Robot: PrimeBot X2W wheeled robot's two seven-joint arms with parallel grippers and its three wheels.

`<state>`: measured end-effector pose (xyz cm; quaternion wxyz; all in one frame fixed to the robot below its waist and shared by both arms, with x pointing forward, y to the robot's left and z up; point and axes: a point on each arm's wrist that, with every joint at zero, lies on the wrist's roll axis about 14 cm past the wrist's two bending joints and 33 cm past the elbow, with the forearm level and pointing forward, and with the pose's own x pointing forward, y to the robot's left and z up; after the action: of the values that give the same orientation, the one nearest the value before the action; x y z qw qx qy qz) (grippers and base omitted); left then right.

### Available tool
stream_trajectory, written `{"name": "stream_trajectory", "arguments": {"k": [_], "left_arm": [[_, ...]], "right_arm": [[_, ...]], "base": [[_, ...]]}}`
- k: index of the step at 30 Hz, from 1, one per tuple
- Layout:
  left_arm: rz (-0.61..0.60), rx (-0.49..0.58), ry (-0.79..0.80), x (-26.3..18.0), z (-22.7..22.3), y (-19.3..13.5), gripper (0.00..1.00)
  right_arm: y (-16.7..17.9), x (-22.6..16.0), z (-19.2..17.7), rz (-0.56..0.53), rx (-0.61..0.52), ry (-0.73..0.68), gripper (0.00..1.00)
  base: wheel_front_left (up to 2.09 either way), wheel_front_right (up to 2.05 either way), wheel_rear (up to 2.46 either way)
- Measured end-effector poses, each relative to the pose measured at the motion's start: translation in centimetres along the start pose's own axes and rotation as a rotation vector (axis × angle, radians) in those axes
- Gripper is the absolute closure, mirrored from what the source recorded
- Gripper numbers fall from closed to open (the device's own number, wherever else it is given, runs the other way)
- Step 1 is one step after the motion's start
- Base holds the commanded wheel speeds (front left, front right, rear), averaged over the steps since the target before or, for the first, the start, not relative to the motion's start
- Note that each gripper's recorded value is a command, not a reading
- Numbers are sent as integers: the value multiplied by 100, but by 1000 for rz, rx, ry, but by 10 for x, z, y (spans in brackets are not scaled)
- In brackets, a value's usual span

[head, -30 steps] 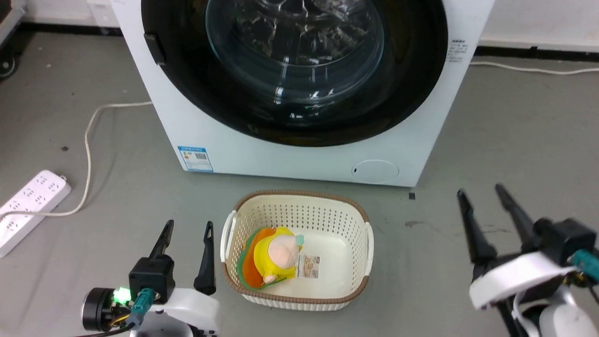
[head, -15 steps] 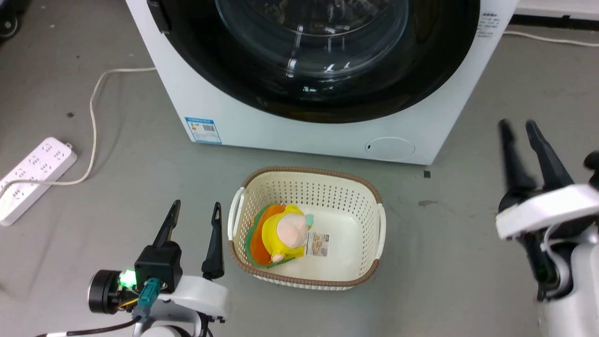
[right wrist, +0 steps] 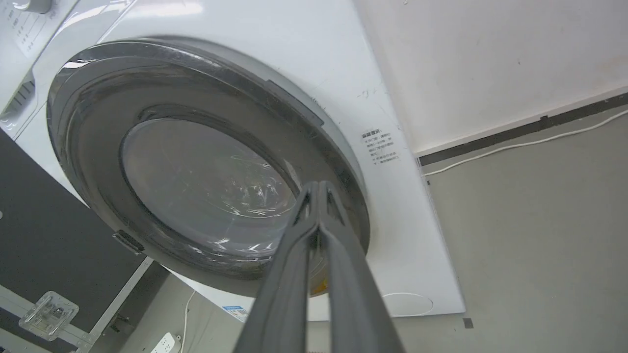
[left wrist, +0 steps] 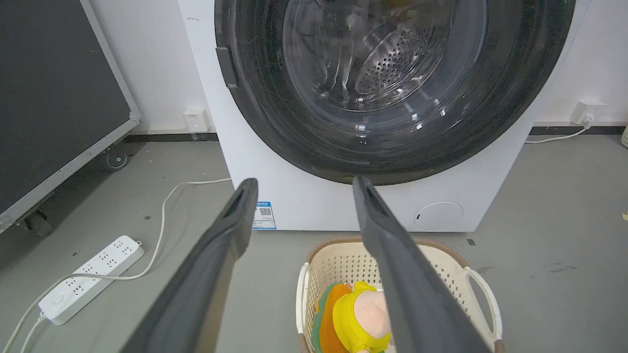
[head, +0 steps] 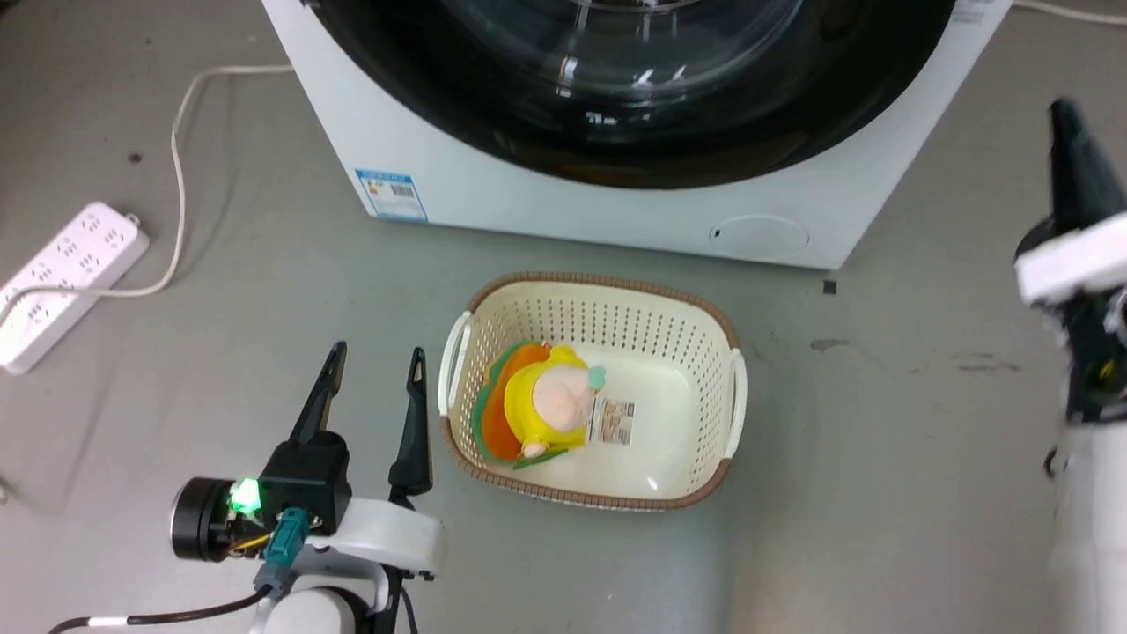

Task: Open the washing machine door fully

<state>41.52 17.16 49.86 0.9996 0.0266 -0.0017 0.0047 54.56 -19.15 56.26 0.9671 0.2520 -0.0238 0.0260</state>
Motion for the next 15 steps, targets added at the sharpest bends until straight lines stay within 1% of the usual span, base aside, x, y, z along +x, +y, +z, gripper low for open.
{"name": "stream_trajectory", "arguments": {"k": [8, 15], "left_arm": [[10, 8, 0, 10, -6, 2, 0], [12, 13, 6, 15, -13, 2, 0]], "right_arm": [[-15, 43, 0, -62, 125, 20, 100], [-25, 77, -5, -99, 225, 82, 100]], "base": [[0, 0, 0], [0, 0, 0]]}}
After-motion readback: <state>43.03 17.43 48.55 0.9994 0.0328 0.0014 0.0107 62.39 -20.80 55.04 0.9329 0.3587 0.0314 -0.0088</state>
